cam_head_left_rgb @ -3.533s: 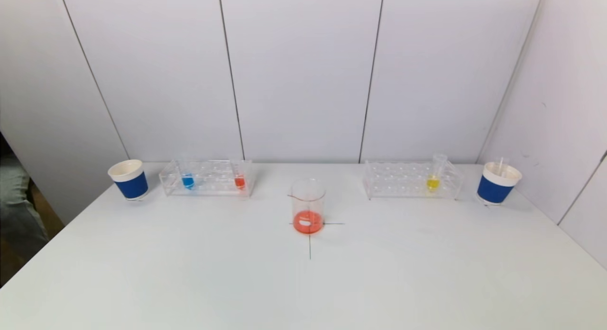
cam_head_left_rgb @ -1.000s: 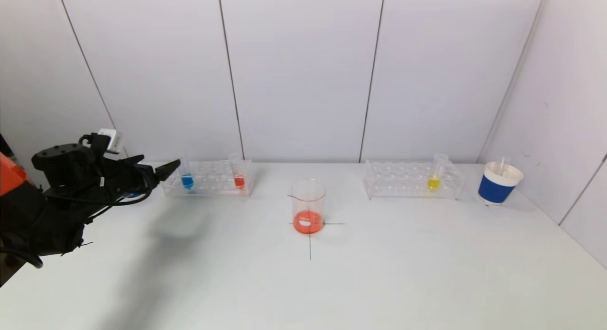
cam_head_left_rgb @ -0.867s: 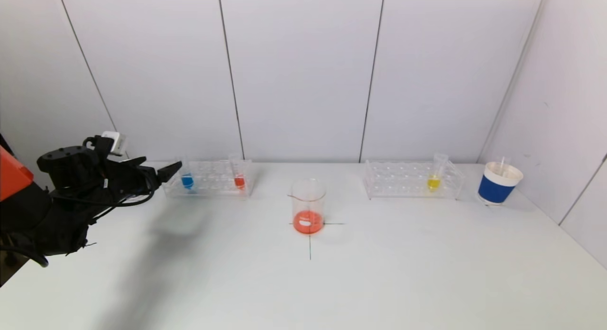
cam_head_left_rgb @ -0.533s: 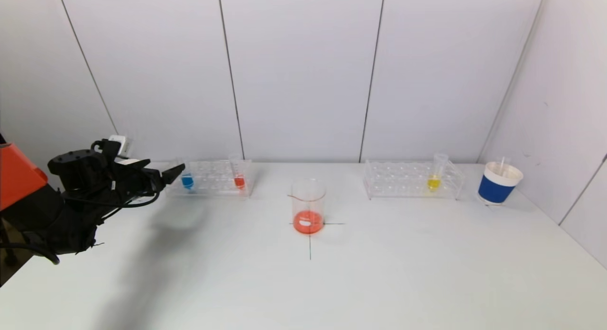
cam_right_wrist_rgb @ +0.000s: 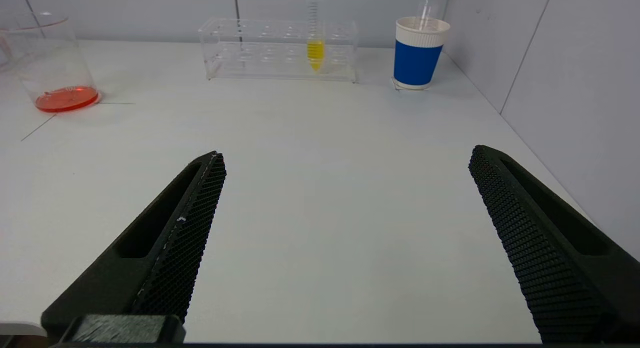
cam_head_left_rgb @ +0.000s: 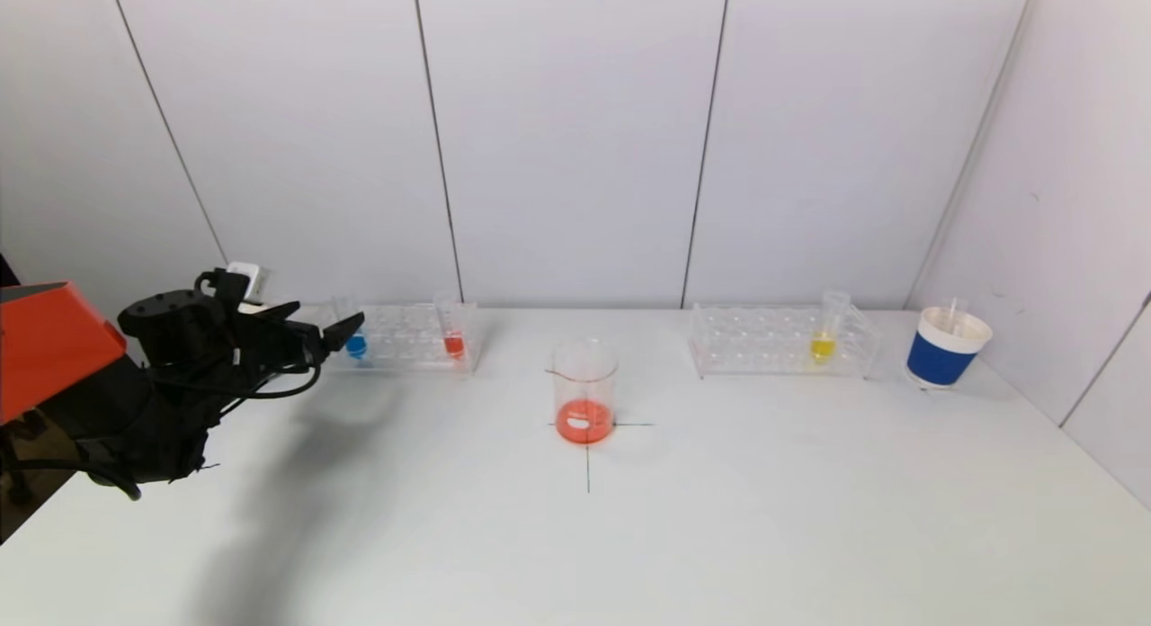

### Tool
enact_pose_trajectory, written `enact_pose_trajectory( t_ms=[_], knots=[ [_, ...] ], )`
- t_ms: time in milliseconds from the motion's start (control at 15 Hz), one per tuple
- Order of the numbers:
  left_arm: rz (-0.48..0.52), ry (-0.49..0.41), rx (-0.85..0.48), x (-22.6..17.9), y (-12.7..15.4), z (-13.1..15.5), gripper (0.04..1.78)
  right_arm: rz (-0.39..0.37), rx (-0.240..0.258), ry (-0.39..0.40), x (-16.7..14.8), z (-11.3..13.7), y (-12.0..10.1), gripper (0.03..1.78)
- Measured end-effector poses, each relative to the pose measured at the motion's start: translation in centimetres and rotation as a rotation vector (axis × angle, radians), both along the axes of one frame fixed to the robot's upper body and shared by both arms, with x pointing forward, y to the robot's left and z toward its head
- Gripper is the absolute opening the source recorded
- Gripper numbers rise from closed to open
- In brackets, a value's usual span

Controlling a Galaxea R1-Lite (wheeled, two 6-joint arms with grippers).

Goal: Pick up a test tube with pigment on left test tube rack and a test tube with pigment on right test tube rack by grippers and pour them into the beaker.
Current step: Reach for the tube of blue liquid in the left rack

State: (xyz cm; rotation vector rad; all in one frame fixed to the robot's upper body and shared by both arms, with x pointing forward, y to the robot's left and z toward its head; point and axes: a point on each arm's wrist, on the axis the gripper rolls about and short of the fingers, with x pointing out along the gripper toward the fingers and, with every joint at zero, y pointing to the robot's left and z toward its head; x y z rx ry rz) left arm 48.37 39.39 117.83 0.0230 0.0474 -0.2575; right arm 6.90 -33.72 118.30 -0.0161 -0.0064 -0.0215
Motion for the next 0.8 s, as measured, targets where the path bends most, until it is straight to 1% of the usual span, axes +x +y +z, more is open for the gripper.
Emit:
enact_pose_trajectory(
  t_ms=[800],
  knots=[
    [0.006,-0.026,0.005,1.4,0.1,-0.1,1.76,0.0,0.0,0.0,0.0,0.0,0.0,1.77]
  ],
)
